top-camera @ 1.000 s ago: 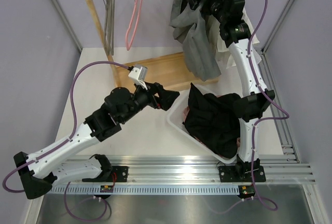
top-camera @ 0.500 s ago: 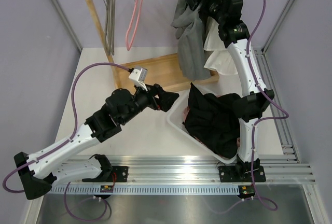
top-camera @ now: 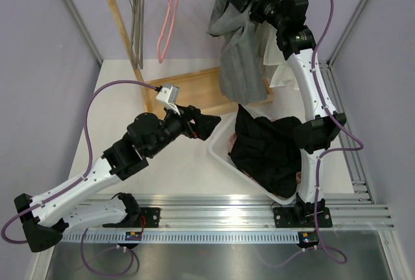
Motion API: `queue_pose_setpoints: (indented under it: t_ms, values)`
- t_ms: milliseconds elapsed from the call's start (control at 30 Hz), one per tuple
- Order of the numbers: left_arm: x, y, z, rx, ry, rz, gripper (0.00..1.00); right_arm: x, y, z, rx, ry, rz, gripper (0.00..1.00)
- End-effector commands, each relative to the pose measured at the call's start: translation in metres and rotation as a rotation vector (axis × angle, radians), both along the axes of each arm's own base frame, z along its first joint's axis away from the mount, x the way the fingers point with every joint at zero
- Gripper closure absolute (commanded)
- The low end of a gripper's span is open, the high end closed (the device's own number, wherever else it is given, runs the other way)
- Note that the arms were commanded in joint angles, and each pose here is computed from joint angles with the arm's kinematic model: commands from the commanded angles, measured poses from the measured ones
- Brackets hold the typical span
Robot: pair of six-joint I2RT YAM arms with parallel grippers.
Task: Remove the skirt from the hanger
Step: Pick up the hanger from the clothesline.
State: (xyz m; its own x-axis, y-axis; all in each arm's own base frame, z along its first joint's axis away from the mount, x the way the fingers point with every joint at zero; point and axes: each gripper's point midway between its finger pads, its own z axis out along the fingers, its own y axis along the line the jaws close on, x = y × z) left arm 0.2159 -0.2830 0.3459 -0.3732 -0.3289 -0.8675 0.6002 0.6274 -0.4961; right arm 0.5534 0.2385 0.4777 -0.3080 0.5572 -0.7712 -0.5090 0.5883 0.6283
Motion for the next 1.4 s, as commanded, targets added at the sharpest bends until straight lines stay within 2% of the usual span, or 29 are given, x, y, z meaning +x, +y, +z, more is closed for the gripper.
queue_pose_setpoints:
  t_ms: [0,167,367,700,1067,1267,1367]
  values:
    - [0.003,0.007,0.012,-0.041,-0.024,0.034,0.01,-0.024,-0.005,0.021,0.021,0.003,0.042,0.01]
    - [0.003,0.007,0.014,-0.044,-0.026,0.034,0.01,-0.032,-0.017,0.026,0.019,0.022,0.030,0.01]
    - [0.003,0.004,0.012,-0.041,-0.022,0.025,0.01,-0.023,-0.048,0.028,-0.042,0.016,-0.159,0.01]
    - [0.003,0.003,0.008,-0.044,-0.013,0.027,0.01,-0.040,-0.077,0.056,-0.247,-0.140,-0.342,0.01]
    - [0.001,0.003,0.007,-0.055,-0.008,0.021,0.01,-0.071,-0.074,0.090,-0.276,-0.260,-0.287,0.01]
    - [0.001,0.004,0.003,-0.053,-0.004,0.021,0.01,-0.064,-0.055,0.088,-0.257,-0.251,-0.248,0.01]
    - [0.000,0.003,0.006,-0.059,-0.005,0.016,0.01,-0.047,-0.041,0.078,-0.263,-0.247,-0.256,0.01]
